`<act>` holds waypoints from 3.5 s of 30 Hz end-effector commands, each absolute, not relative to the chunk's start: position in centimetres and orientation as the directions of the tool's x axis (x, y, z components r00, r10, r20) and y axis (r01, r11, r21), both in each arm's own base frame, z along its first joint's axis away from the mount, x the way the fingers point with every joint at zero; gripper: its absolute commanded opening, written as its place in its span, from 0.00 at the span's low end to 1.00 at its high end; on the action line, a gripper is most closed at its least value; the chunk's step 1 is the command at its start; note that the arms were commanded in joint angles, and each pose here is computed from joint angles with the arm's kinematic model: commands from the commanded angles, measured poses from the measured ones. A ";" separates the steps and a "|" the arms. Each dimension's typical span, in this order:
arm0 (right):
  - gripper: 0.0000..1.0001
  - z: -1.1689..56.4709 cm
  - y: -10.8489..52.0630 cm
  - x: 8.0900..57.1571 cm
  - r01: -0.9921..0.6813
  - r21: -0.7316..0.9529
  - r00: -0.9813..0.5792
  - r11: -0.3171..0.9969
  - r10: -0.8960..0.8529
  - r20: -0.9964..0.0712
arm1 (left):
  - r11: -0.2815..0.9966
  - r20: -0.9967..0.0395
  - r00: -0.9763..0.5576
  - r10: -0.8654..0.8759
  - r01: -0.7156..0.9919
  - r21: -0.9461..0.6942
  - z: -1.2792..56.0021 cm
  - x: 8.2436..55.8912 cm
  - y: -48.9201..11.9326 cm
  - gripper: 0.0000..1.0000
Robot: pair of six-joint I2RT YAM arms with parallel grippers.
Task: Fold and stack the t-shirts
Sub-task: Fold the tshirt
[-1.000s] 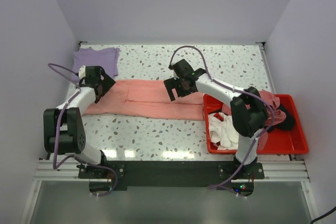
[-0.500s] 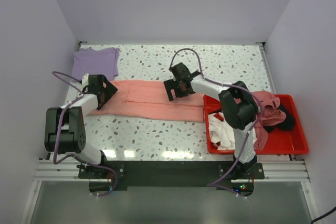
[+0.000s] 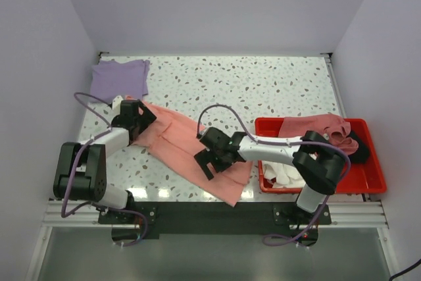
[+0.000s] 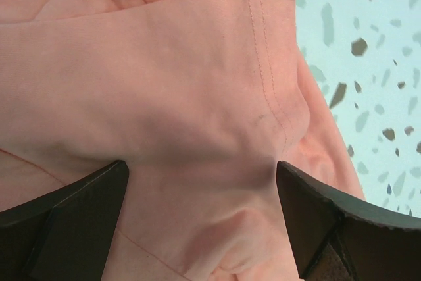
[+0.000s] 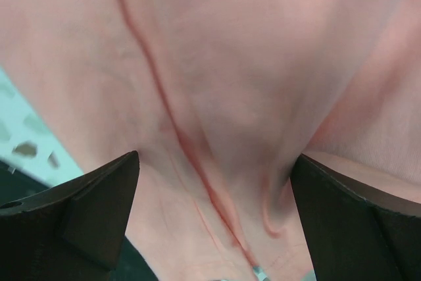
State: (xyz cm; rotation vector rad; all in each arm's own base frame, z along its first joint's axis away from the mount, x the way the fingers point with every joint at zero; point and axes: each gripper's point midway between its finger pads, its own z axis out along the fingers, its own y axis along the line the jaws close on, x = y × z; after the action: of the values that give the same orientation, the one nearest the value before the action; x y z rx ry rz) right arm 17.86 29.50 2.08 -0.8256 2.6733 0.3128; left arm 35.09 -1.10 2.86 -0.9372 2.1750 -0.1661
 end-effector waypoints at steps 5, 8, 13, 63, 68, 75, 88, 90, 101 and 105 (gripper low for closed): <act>0.99 3.4 30.5 11.2 -0.607 0.222 -0.787 0.763 -0.537 -0.305 | 0.810 -0.399 -0.704 -0.587 -0.513 -0.285 -2.5 30.8 -9.2 1.00; 0.99 3.8 31.1 9.9 -0.635 0.251 -0.768 0.731 -0.562 -0.308 | 0.852 -0.395 -0.756 -0.522 -0.443 -0.279 -2.7 31.6 -12.5 1.00; 0.99 5.0 31.6 9.0 -0.669 0.293 -0.741 0.683 -0.579 -0.340 | 0.915 -0.416 -0.818 -0.397 -0.319 -0.246 -2.3 35.0 -17.7 1.00; 0.99 11.2 35.6 15.5 -0.671 0.133 -0.667 0.729 -0.515 -0.539 | 0.924 -0.684 -0.646 -0.340 -0.095 -0.370 12.6 61.0 -20.1 1.00; 0.99 16.6 34.6 17.5 -0.566 0.142 -0.664 0.812 -0.348 -0.662 | 0.915 -0.773 -0.534 -0.344 -0.007 -0.403 24.4 57.5 -19.3 1.00; 0.99 19.2 29.8 18.3 -0.397 0.242 -0.671 0.885 -0.099 -0.735 | 0.903 -0.777 -0.532 -0.336 0.053 -0.427 26.0 43.4 -17.8 1.00; 0.99 13.6 23.0 16.1 -0.276 0.276 -0.767 0.921 -0.038 -0.641 | 0.871 -0.501 -0.773 -0.389 -0.130 -0.475 10.0 17.8 -14.1 1.00; 0.99 13.0 23.4 15.7 -0.281 0.301 -0.776 0.911 -0.031 -0.629 | 0.858 -0.437 -0.807 -0.398 -0.159 -0.489 7.8 15.9 -14.1 0.98; 0.99 10.1 24.2 14.3 -0.276 0.345 -0.833 0.897 -0.044 -0.552 | 0.880 -0.229 -0.892 -0.391 -0.289 -0.378 2.5 11.0 -13.5 0.65; 0.99 9.5 24.3 14.2 -0.278 0.343 -0.839 0.897 -0.053 -0.542 | 0.881 -0.196 -0.896 -0.398 -0.314 -0.355 1.8 9.8 -12.9 0.56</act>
State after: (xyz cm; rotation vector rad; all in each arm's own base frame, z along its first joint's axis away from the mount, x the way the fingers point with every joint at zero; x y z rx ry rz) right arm 14.04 23.53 9.59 -0.2680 2.5276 0.5198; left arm 11.12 -13.15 2.12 -0.4834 2.7421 -0.4658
